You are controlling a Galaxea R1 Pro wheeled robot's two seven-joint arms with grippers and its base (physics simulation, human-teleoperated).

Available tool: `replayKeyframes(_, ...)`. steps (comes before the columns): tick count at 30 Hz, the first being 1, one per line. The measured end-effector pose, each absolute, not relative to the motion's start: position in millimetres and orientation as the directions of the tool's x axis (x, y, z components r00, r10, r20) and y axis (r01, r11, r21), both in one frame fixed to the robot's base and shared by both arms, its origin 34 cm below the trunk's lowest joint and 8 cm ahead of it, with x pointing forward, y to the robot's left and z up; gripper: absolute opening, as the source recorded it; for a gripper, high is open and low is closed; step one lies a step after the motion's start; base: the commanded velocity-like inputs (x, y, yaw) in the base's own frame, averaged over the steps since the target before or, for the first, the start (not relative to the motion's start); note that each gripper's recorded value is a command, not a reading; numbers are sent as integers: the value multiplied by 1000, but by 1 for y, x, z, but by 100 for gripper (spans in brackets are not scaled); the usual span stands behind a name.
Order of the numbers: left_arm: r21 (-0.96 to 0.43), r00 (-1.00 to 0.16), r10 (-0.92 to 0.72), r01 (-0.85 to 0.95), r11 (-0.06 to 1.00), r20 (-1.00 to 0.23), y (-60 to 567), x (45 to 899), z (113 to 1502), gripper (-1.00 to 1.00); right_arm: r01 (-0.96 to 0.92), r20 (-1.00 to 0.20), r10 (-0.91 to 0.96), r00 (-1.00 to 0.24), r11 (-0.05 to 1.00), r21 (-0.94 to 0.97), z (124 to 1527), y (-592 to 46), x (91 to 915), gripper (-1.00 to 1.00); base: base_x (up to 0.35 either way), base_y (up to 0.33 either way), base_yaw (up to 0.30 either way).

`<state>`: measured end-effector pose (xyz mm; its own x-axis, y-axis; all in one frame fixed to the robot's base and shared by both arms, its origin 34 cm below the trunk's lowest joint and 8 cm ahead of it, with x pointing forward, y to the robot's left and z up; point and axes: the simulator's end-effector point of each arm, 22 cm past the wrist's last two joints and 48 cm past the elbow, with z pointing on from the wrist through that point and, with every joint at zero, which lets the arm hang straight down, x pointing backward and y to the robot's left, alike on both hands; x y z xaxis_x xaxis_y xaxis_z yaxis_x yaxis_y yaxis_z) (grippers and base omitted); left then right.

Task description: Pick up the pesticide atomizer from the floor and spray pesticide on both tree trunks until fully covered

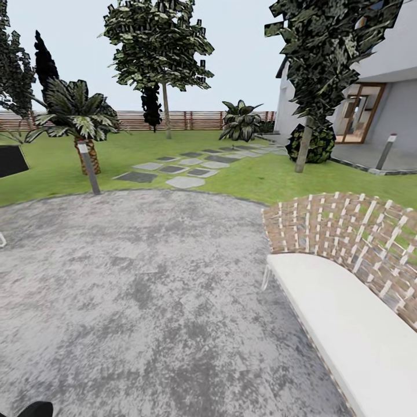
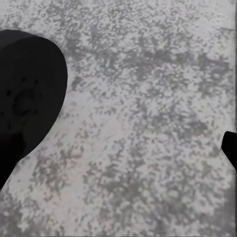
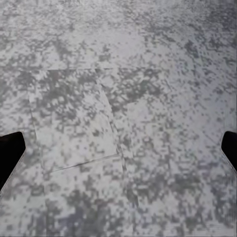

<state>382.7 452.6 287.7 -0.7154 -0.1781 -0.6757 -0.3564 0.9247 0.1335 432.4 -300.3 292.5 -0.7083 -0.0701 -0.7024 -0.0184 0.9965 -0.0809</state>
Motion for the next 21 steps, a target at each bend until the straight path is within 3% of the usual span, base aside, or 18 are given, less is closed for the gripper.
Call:
replayKeyframes(6,134,-715,-178,-356,925,-676,453,383,288,100,-19,-702,-71,-708,997,-81,293,-300,432,100,338,0,10)
replayKeyframes(14,134,-716,-178,-356,925,-675,453,383,288,100,-20,-702,-71,-708,997,-81,292,-300,433,100,338,0,186)
replayKeyframes(21,134,-717,-179,-356,925,-674,452,382,287,100,-18,-702,-70,-708,997,-81,293,-300,432,100,338,0,44)
